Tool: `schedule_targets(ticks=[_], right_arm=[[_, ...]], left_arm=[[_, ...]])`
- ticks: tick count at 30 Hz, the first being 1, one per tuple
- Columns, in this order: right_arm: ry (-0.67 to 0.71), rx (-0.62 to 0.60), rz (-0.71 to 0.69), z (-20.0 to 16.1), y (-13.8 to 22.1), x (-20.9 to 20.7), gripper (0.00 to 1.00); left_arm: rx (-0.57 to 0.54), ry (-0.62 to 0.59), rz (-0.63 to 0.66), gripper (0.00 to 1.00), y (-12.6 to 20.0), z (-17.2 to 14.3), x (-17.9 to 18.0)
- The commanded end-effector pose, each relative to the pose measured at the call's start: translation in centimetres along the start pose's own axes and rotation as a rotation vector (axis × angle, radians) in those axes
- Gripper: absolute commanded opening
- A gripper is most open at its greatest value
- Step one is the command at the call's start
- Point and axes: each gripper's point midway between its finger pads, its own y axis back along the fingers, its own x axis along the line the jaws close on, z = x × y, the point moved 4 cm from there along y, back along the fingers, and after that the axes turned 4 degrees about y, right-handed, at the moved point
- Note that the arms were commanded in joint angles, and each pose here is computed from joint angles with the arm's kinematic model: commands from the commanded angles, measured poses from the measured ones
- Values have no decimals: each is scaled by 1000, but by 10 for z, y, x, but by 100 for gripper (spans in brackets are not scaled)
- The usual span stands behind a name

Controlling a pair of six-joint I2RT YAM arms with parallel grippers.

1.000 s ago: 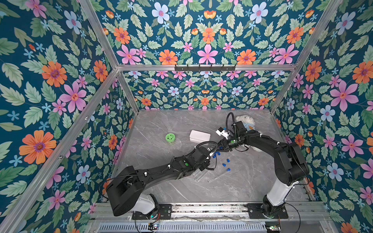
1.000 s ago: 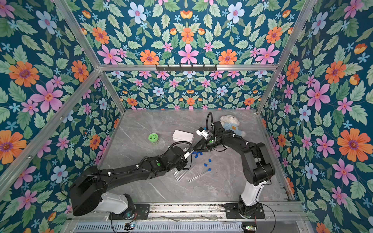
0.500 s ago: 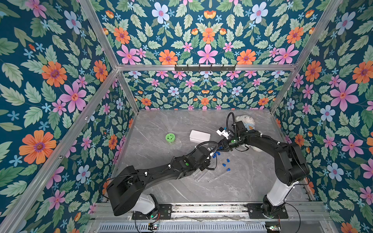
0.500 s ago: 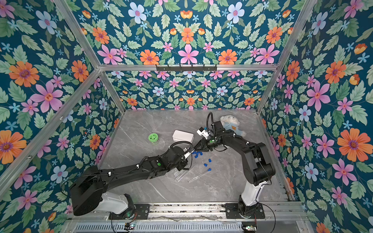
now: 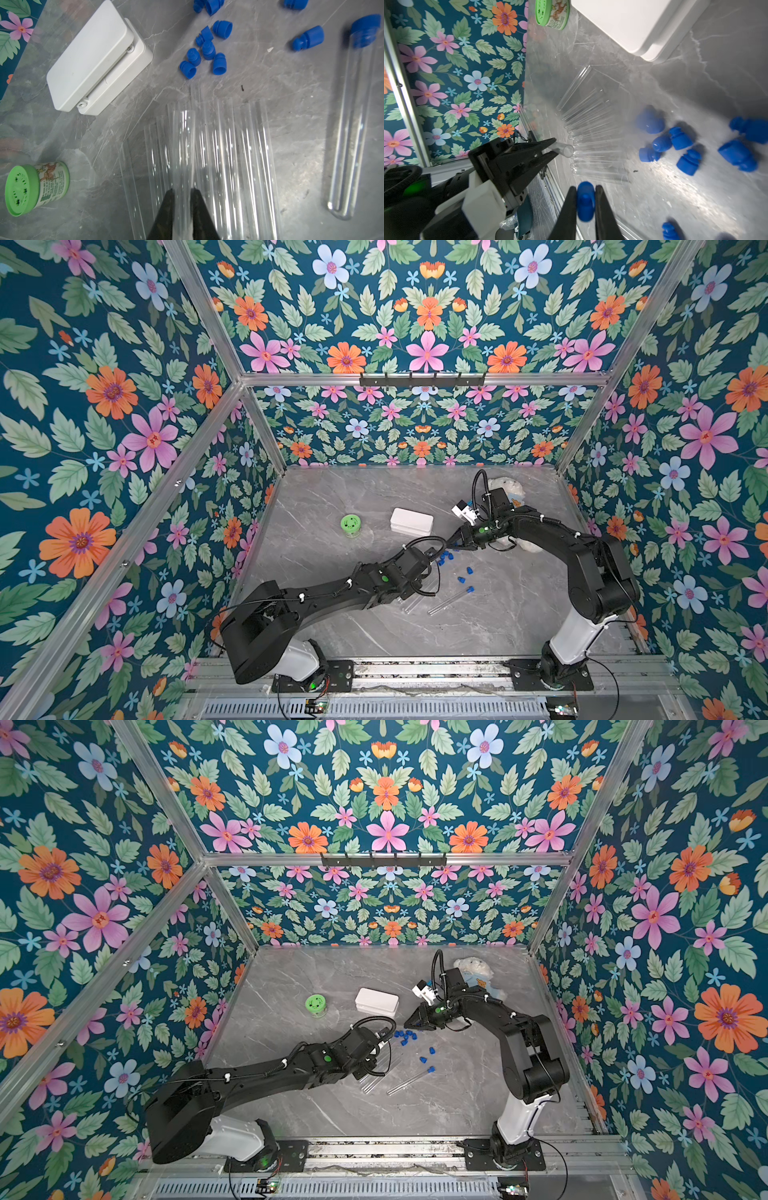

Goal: Remove stoppers from test tubes
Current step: Place the stopper at the center of the board.

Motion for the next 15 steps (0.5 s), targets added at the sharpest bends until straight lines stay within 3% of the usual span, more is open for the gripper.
schedule_targets(ticks=[1, 15], right_arm=[[16, 5, -80, -1, 2, -9, 0], [-35, 53, -194, -6, -10, -40, 0]], left_arm=[[-7, 14, 4, 0, 3, 2, 1], [-15, 75, -55, 0, -3, -6, -8]])
